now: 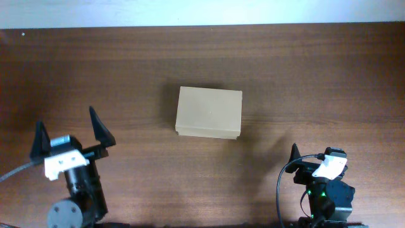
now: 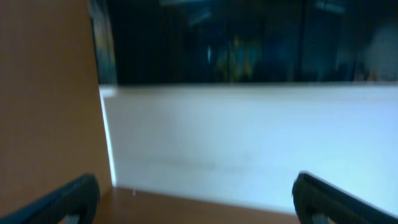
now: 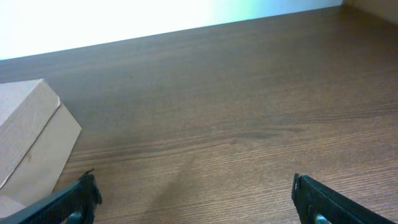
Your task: Pack container
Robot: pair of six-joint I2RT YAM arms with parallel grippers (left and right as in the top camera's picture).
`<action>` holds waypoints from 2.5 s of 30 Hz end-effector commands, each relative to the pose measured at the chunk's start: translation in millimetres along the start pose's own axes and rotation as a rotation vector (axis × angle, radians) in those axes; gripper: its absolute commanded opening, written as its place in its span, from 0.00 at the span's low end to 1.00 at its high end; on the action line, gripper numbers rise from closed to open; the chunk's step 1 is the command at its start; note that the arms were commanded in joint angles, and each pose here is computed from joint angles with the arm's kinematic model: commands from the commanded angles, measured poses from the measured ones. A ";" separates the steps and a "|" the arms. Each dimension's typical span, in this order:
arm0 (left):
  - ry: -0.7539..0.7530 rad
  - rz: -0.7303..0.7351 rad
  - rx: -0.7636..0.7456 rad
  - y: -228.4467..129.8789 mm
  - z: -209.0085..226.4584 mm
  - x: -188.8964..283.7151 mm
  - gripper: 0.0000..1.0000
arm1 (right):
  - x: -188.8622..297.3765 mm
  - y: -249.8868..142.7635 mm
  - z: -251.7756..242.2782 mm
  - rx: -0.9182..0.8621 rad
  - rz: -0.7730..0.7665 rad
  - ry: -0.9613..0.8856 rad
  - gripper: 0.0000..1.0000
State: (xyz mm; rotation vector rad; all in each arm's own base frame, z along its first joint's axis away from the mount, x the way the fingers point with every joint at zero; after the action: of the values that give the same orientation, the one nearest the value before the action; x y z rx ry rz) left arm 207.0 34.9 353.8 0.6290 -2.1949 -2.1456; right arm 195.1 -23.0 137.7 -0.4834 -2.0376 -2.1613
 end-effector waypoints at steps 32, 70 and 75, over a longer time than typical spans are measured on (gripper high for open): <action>0.061 0.321 -0.136 -181.8 28.5 45.6 0.99 | -0.3 -0.9 -1.2 0.004 -0.005 -0.005 0.99; 0.060 0.320 -0.135 -181.6 28.4 45.6 0.99 | -0.4 -1.0 -1.2 0.004 -0.005 -0.005 0.99; 0.060 0.320 -0.135 -181.6 28.4 45.6 0.99 | -0.3 -0.9 -1.2 0.004 -0.005 -0.005 0.99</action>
State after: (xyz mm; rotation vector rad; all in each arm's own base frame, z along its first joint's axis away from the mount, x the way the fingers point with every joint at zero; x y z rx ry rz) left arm 207.4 52.3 165.7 0.3080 -1.9470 -2.0488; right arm 195.1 -23.0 137.6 -0.4837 -2.0377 -2.1607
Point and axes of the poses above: each gripper's point midway between its finger pads, its own x axis back along the fingers, its own z axis along the line the jaws close on, y = z × x, the point moved 3 cm from there along x, back along the fingers, and after that the axes turned 4 degrees about x, right-handed, at the moved point
